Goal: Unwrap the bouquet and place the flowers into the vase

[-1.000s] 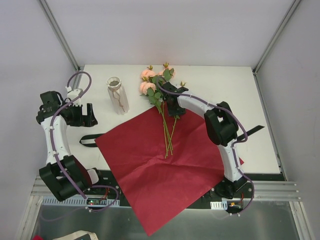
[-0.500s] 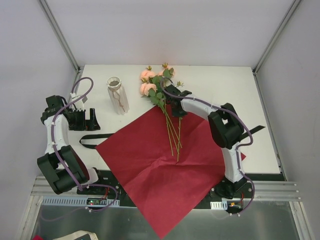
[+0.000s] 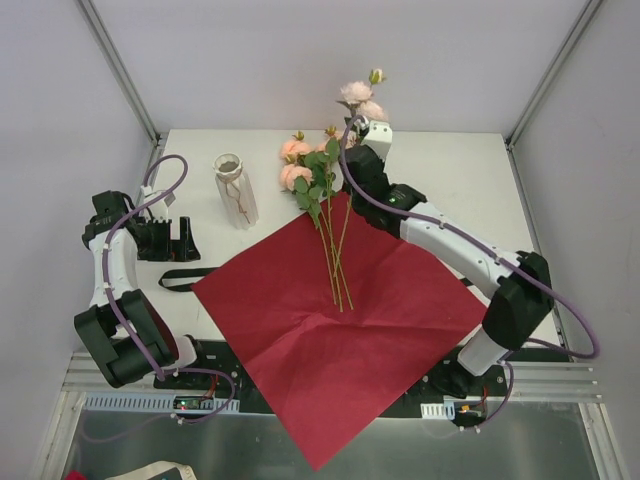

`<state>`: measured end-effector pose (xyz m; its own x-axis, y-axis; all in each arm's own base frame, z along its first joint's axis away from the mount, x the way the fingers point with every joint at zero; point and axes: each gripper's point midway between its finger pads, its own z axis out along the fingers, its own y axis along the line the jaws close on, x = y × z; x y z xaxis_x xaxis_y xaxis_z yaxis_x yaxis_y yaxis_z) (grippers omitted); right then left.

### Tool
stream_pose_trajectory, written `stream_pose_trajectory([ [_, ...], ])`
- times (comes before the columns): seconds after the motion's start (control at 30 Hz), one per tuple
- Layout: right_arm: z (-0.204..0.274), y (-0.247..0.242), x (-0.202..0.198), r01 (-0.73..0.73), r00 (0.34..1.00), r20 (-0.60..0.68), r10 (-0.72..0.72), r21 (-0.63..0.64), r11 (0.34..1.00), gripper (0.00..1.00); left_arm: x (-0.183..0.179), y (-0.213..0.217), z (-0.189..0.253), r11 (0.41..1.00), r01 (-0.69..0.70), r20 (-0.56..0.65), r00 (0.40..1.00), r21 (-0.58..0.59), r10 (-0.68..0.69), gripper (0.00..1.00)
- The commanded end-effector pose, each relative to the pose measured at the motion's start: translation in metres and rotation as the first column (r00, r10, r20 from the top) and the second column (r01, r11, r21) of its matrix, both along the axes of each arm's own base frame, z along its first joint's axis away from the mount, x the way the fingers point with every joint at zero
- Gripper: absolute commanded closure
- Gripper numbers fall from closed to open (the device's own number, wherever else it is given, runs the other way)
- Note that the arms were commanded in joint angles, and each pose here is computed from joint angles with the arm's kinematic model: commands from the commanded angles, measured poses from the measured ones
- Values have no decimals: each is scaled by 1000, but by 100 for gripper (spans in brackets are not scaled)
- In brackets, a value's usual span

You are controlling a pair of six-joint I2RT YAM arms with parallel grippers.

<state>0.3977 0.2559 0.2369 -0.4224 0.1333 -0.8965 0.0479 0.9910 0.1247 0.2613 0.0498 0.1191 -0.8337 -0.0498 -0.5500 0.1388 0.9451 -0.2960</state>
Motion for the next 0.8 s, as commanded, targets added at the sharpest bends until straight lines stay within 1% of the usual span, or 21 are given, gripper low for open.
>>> stream_pose_trajectory([
  [0.0,127,21,0,-49,932,362,10,97,994,99,-2,0,-5,1000,16,-2,1000,-9,-16,1],
  [0.07,164,36,-3,-101,894,446,36,123,987,99,-2,-1,-7,1000,15,-11,1000,-16,-16,1],
  [0.1,191,50,-5,-145,843,536,51,134,980,99,-2,-2,-8,1000,15,-14,1000,-20,-15,1],
  [0.13,205,61,-8,-195,805,589,73,145,970,99,-3,-3,-10,1000,18,-18,1000,-26,-18,1],
  [0.17,219,85,-16,-325,737,654,174,117,939,99,-4,-3,-11,1000,17,-19,1000,-26,-18,1],
  [0.2,247,97,-22,-398,639,750,171,132,908,99,-4,-3,-11,999,20,-16,1000,-25,-21,1],
  [0.27,273,121,-37,-522,497,840,219,87,848,99,-6,-4,-13,999,24,-17,1000,-24,-24,1],
  [0.3,294,129,-46,-554,422,886,191,86,828,99,-6,-4,-14,999,25,-18,1000,-24,-25,1],
  [0.33,302,135,-50,-564,373,905,206,45,824,99,-7,-4,-16,999,24,-21,999,-24,-25,1],
  [0.37,313,144,-58,-594,323,920,221,15,804,99,-7,-5,-16,999,23,-21,999,-25,-24,1],
  [0.43,331,154,-65,-623,265,940,214,-2,783,99,-8,-6,-18,999,26,-22,999,-31,-27,1],
  [0.5,333,167,-68,-650,225,946,233,-33,759,99,-8,-7,-17,999,26,-17,999,-33,-27,1],
  [0.53,348,165,-72,-653,199,957,211,-32,757,99,-8,-7,-17,999,26,-16,1000,-35,-26,1],
  [0.57,344,174,-69,-660,190,955,226,-47,750,99,-9,-9,-17,999,31,-14,999,-42,-32,1],
  [0.63,359,174,-72,-665,162,966,201,-44,745,99,-10,-10,-17,999,35,-10,999,-42,-35,1],
  [0.7,359,181,-69,-672,156,968,197,-42,739,99,-11,-10,-17,999,36,-7,999,-41,-36,1],
  [0.73,371,178,-71,-673,141,975,173,-34,739,99,-12,-11,-18,998,39,-8,999,-43,-40,1],
  [0.77,363,186,-64,-673,150,971,184,-36,739,99,-12,-12,-18,998,38,-9,999,-45,-39,1],
])
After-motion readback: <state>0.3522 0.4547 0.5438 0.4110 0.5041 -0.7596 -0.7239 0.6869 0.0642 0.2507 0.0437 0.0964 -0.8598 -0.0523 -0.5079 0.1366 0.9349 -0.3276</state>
